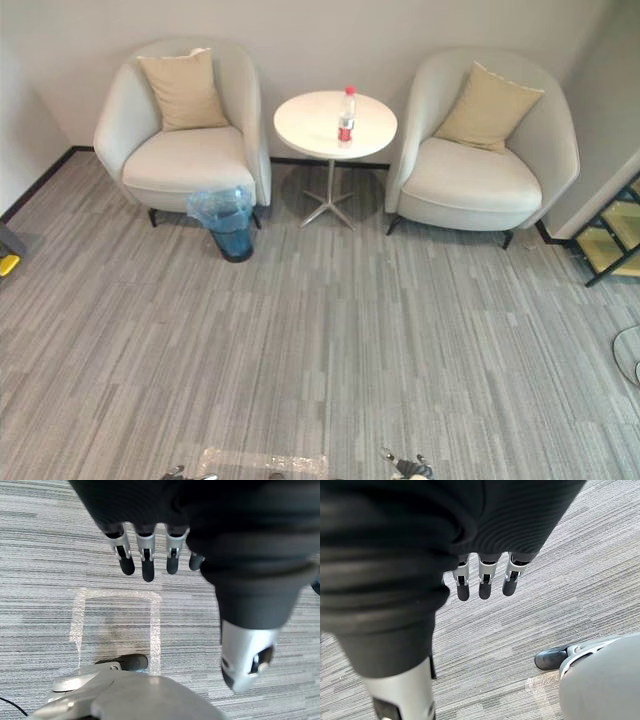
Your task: Gather rubbish on tea table into small bin, then transfer packed bag to large trash can.
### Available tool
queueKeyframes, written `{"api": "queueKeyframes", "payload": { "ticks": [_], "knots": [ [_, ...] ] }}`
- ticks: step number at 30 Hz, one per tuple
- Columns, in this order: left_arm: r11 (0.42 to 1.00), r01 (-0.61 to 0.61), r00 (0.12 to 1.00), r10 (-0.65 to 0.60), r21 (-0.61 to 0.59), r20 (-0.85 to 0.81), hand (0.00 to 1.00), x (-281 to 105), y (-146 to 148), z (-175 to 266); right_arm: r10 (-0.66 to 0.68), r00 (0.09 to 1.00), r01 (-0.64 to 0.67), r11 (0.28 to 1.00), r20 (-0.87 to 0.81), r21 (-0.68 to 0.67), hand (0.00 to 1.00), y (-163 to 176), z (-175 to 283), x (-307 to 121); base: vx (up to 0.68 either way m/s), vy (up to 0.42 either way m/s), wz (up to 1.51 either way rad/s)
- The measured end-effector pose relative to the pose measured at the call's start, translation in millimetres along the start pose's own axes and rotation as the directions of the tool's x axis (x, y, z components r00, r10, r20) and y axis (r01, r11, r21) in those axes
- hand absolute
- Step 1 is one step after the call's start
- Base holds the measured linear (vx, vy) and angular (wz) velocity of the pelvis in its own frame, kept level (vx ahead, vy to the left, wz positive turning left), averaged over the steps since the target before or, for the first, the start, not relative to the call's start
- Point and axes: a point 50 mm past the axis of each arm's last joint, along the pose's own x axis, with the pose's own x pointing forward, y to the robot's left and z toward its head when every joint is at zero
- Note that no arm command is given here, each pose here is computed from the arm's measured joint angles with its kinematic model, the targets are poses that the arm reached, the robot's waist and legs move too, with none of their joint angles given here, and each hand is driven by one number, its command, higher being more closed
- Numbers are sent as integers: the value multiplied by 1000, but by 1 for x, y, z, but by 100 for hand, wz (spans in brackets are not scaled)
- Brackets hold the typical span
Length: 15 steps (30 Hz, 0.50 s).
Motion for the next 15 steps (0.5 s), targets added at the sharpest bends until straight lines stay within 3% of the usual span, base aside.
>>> {"api": "queueKeyframes", "payload": {
  "ticks": [15],
  "knots": [
    [999, -7, 999, 5, 47, 37, 0, 3, 0, 15, 13, 999, -13, 1000, 30, 7, 0, 5, 11, 1, -15, -15, 6]
  ]
}}
